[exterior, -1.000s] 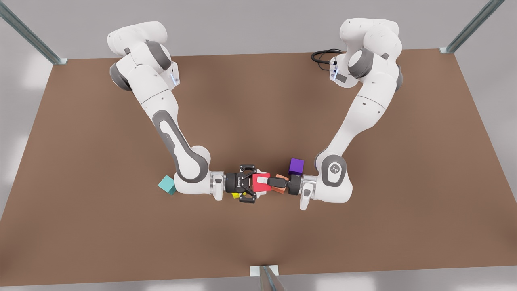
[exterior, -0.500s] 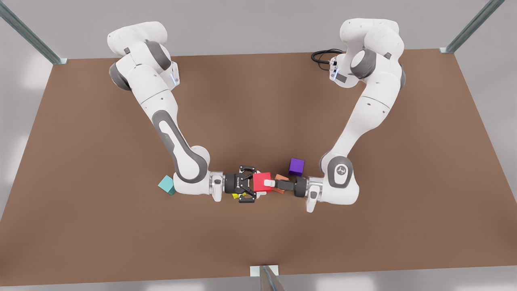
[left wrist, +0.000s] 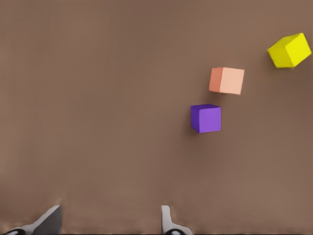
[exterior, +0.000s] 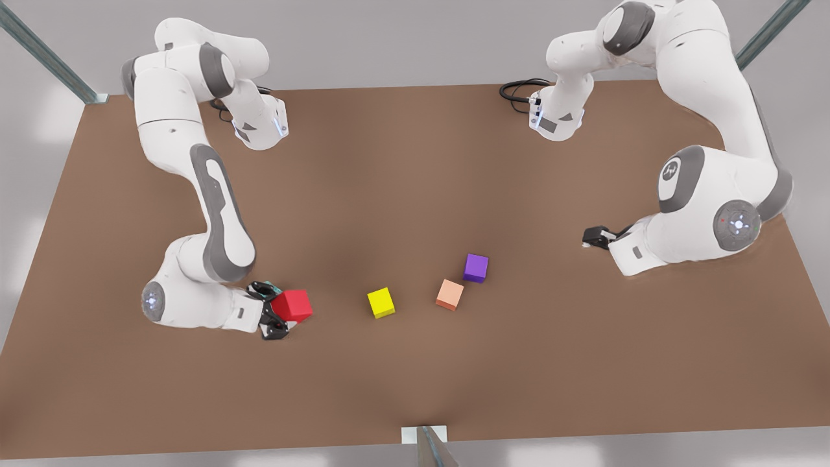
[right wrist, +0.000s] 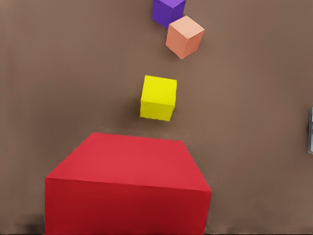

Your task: Pick up red wooden cube and pass to hand red wooden cube and place in blue wooden cube

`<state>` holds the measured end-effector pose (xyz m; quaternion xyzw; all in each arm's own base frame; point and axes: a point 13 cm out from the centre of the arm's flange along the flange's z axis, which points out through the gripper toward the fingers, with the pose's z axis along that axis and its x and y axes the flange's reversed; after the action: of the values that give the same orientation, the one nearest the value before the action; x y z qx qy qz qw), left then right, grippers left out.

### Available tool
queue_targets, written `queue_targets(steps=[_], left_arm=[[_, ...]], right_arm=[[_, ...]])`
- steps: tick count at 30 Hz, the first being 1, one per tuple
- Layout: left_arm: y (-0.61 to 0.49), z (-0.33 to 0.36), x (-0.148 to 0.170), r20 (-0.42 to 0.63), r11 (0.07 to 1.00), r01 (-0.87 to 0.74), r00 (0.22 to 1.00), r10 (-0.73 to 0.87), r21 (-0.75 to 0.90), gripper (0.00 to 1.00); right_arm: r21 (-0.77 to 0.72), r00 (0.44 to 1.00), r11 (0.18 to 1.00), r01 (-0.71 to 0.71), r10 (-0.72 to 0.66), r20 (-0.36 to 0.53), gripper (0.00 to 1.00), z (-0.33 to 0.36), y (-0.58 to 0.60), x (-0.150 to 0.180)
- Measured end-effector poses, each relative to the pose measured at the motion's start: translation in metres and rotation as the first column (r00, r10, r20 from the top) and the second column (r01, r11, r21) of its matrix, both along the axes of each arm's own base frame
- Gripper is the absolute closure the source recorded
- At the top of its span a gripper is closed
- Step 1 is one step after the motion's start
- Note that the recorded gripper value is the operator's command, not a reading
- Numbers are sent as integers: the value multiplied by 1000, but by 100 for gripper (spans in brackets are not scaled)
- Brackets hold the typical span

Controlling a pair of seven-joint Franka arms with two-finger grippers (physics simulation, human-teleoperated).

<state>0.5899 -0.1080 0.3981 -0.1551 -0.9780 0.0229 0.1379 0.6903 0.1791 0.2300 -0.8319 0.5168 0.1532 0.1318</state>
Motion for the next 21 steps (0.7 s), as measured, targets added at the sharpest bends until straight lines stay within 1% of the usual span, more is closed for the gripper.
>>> queue_targets(steps=[1, 2, 4, 7, 9, 12, 17, 21], left_arm=[[8, -1, -25, -8, 998, -20, 1000, 20, 56, 0], [18, -3, -35, -9, 996, -45, 999, 46, 76, 0], [25, -17, -38, -17, 994, -81, 996, 83, 78, 0], [12, -22, -32, -9, 993, -105, 994, 105, 44, 0], [0, -21, -30, -5, 994, -110, 994, 110, 26, 0], [-11, -30, -32, -26, 993, -113, 993, 114, 20, 0], [-26, -27, -41, -48, 994, -111, 993, 112, 20, 0], [-37, -28, -50, -73, 994, -107, 991, 109, 29, 0]], right_arm=[[-102, 1000, 995, -8, 7, -9, 41, -4, -27, -3], [-188, 1000, 982, -6, 2, -22, 41, -9, -52, -7], [-317, 999, 948, 2, -17, -45, 41, -18, -91, -17], [-424, 996, 905, 30, -61, -60, 41, -30, -126, -35], [-457, 994, 888, 47, -86, -64, 41, -41, -134, -51], [-477, 991, 875, 85, -122, -47, 41, -52, -134, -62], [-474, 985, 867, 152, -172, 0, 41, -65, -109, -58], [-466, 973, 860, 210, -232, 10, 41, -81, -105, -63]])
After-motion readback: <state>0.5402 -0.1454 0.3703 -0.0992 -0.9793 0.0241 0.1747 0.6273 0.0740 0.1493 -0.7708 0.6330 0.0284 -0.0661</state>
